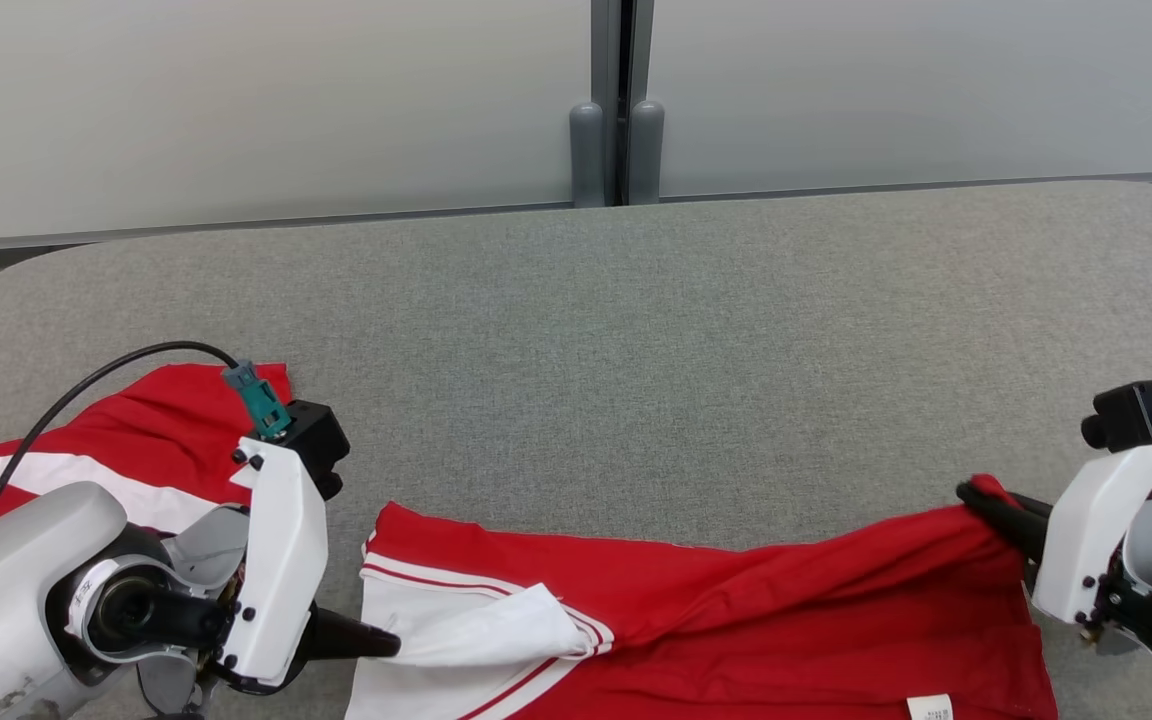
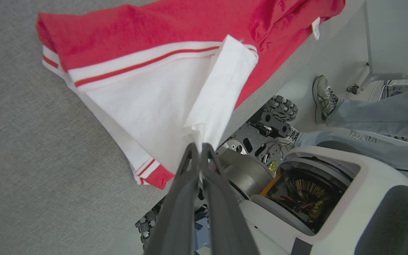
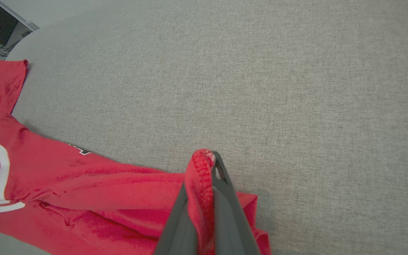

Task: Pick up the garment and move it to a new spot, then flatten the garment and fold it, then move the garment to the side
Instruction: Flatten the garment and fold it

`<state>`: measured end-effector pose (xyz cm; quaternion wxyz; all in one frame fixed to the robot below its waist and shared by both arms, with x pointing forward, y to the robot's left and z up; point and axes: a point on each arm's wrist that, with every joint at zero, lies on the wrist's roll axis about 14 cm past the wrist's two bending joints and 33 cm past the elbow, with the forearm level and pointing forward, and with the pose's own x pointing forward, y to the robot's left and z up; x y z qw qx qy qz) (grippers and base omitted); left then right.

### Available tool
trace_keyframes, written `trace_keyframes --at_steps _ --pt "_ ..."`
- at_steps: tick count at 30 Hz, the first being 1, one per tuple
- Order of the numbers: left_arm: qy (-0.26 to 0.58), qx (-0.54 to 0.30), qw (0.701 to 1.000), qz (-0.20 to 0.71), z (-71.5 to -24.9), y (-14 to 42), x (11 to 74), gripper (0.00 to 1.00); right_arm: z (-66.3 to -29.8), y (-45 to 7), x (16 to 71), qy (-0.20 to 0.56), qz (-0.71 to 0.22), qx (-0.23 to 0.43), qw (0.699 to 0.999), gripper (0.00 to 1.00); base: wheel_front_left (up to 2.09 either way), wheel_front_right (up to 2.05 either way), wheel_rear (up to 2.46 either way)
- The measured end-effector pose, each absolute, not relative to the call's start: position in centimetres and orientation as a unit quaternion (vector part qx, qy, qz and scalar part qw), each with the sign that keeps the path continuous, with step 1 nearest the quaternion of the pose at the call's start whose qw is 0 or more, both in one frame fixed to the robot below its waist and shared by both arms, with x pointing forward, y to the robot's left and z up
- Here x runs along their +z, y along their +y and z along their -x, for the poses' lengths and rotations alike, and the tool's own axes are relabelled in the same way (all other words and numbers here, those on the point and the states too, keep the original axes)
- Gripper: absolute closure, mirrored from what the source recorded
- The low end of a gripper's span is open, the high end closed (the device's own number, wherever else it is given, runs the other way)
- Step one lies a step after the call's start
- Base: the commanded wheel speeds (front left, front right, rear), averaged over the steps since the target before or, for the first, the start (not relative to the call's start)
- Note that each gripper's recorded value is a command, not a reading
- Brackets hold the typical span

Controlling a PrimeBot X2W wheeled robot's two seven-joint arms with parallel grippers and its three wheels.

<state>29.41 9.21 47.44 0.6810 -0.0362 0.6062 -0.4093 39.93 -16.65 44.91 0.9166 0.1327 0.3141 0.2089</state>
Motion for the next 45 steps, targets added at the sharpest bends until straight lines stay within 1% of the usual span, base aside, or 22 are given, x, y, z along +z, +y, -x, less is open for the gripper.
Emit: trace_keyframes --at_steps 3,6,9,13,17,22,28,29,30,31,32,33,39,42,45 --pt "0.616 -0.409 0.672 0.040 -29.0 9.2 47.2 1.00 -38.2 -17.2 43.7 0.363 -0.105 0.221 0.899 1.00 0.00 0.00 0.00" --pt "0.627 -0.410 0.661 0.040 -28.5 9.2 46.8 1.00 -37.3 -17.0 42.8 0.389 -0.086 0.232 0.888 1.00 0.00 0.00 0.00" --pt "0.636 -0.410 0.652 0.041 -28.3 9.2 46.6 1.00 -37.3 -17.3 42.3 0.400 -0.062 0.233 0.884 1.00 0.00 0.00 0.00" --pt "0.644 -0.410 0.645 0.045 -28.0 9.2 46.4 1.00 -37.7 -18.3 41.5 0.403 -0.028 0.224 0.887 1.00 0.00 0.00 0.00" --pt "0.650 -0.413 0.636 0.050 -27.7 9.1 46.3 1.00 -38.4 -18.3 41.3 0.392 -0.017 0.223 0.893 1.00 0.00 0.00 0.00" --pt "0.658 -0.415 0.626 0.056 -27.4 8.9 46.0 1.00 -39.7 -17.7 41.8 0.351 0.002 0.233 0.907 1.00 0.00 0.00 0.00" --pt "0.675 -0.420 0.604 0.065 -26.3 8.5 45.2 1.00 -38.5 -17.2 40.3 0.380 -0.017 0.236 0.894 1.00 0.00 0.00 0.00" --pt "0.677 -0.420 0.601 0.065 -26.2 8.5 45.1 1.00 -38.2 -17.5 40.1 0.388 -0.018 0.233 0.891 0.98 0.00 0.00 0.00" --pt "0.677 -0.420 0.601 0.065 -26.1 8.5 45.0 1.00 -37.9 -17.8 39.9 0.396 -0.017 0.230 0.889 0.80 0.00 0.00 0.00" --pt "0.677 -0.418 0.602 0.063 -26.2 8.5 45.0 0.33 -37.8 -18.0 39.8 0.401 -0.016 0.228 0.887 0.65 0.00 0.00 0.00" --pt "0.677 -0.418 0.603 0.062 -26.1 8.5 44.9 0.00 -37.7 -18.2 39.8 0.404 -0.018 0.225 0.886 0.47 0.00 0.00 0.00" --pt "0.678 -0.417 0.602 0.061 -26.0 8.5 44.8 0.00 -37.5 -18.4 39.7 0.410 -0.019 0.223 0.884 0.00 0.00 0.00 0.00" --pt "0.682 -0.410 0.603 0.051 -25.3 8.7 44.2 0.00 -36.6 -18.4 40.0 0.412 -0.018 0.224 0.883 0.00 0.00 0.00 0.00" --pt "0.671 -0.404 0.620 0.049 -25.9 8.9 44.4 0.00 -36.5 -18.8 40.5 0.405 -0.015 0.222 0.887 0.00 0.00 0.00 0.00" --pt "0.643 -0.400 0.651 0.047 -27.0 8.9 45.0 0.00 -37.0 -19.3 41.6 0.382 -0.020 0.215 0.899 0.00 0.00 0.00 0.00"
